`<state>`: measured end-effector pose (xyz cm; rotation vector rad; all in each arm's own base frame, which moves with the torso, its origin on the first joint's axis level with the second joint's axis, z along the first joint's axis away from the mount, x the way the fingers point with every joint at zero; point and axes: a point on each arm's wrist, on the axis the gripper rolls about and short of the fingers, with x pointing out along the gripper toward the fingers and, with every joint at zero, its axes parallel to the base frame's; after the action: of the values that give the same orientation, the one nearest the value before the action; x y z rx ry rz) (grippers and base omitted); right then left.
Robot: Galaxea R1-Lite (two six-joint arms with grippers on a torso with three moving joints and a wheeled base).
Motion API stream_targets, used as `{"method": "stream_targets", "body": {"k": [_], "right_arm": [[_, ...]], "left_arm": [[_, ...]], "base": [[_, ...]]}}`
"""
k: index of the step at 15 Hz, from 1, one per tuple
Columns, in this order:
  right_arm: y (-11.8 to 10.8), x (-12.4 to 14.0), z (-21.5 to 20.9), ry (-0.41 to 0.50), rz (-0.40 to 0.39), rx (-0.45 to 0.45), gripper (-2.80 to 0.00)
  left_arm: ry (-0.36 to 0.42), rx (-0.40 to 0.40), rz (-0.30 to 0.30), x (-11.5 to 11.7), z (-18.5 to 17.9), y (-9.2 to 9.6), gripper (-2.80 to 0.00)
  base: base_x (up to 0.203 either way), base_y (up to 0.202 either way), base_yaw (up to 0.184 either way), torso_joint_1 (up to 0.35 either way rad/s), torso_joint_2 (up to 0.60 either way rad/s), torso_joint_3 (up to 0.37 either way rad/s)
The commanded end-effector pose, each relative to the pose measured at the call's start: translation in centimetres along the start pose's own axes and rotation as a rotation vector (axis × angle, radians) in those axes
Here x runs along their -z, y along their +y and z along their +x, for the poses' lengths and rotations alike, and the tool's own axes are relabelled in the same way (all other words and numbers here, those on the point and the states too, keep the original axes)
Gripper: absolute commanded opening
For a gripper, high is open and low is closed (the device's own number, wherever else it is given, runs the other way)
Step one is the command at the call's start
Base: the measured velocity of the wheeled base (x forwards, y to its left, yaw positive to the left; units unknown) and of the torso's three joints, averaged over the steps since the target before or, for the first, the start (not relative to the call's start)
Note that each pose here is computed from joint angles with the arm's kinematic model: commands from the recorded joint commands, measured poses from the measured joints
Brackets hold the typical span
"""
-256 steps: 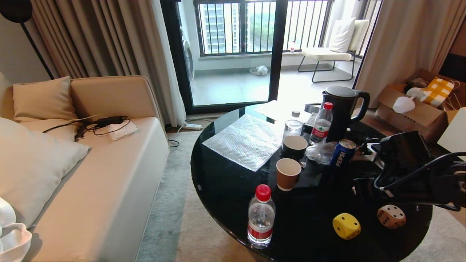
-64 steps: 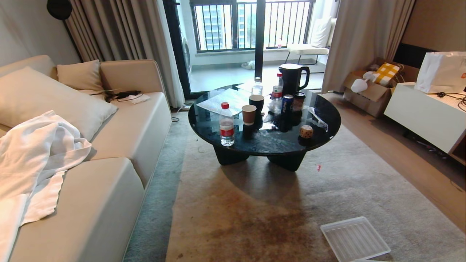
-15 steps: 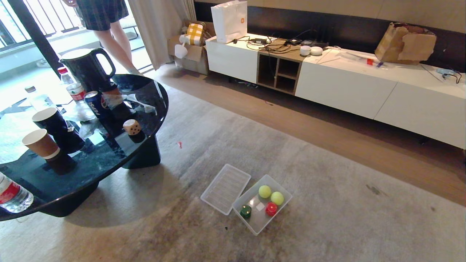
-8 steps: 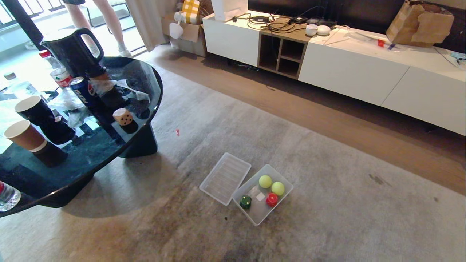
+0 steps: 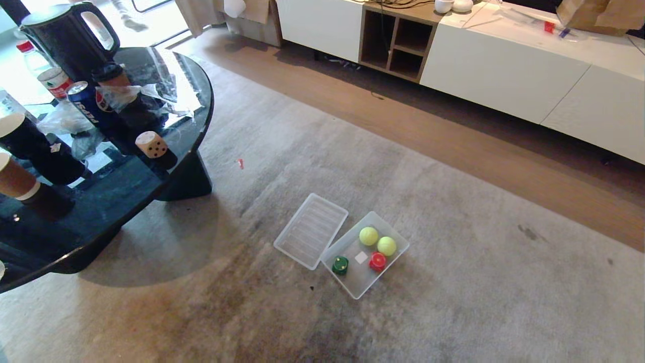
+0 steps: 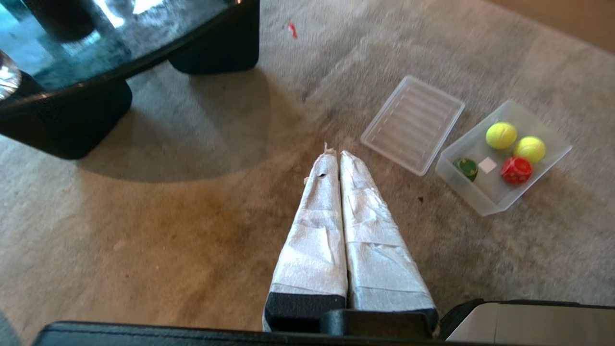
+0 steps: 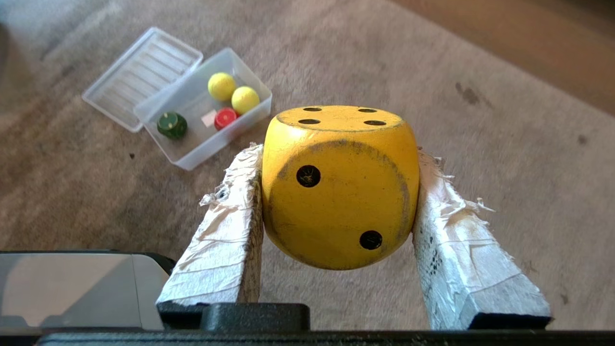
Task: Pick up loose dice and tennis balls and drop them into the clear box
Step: Put the toys in the box
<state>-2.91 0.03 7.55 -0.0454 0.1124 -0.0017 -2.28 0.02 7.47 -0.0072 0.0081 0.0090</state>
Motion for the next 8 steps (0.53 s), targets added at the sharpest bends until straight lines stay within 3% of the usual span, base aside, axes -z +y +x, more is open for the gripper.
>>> {"method": "stream_targets", "body": {"k": [1,8], "right_arm": [[0.00,0.02,0.00,0.001,0.000,-0.001,-2.80],[0.00,0.02,0.00,0.001,0.000,-0.001,-2.80]], "left_arm": [[0.000,0.000,0.000,0.00,0.00,0.00,-2.80],[0.000,0.000,0.000,0.00,0.00,0.00,-2.80]], "base": [[0.000,0.000,0.000,-0.006,0.01,-0.202],[0.000,0.000,0.000,0.000,0.00,-0.200]]}}
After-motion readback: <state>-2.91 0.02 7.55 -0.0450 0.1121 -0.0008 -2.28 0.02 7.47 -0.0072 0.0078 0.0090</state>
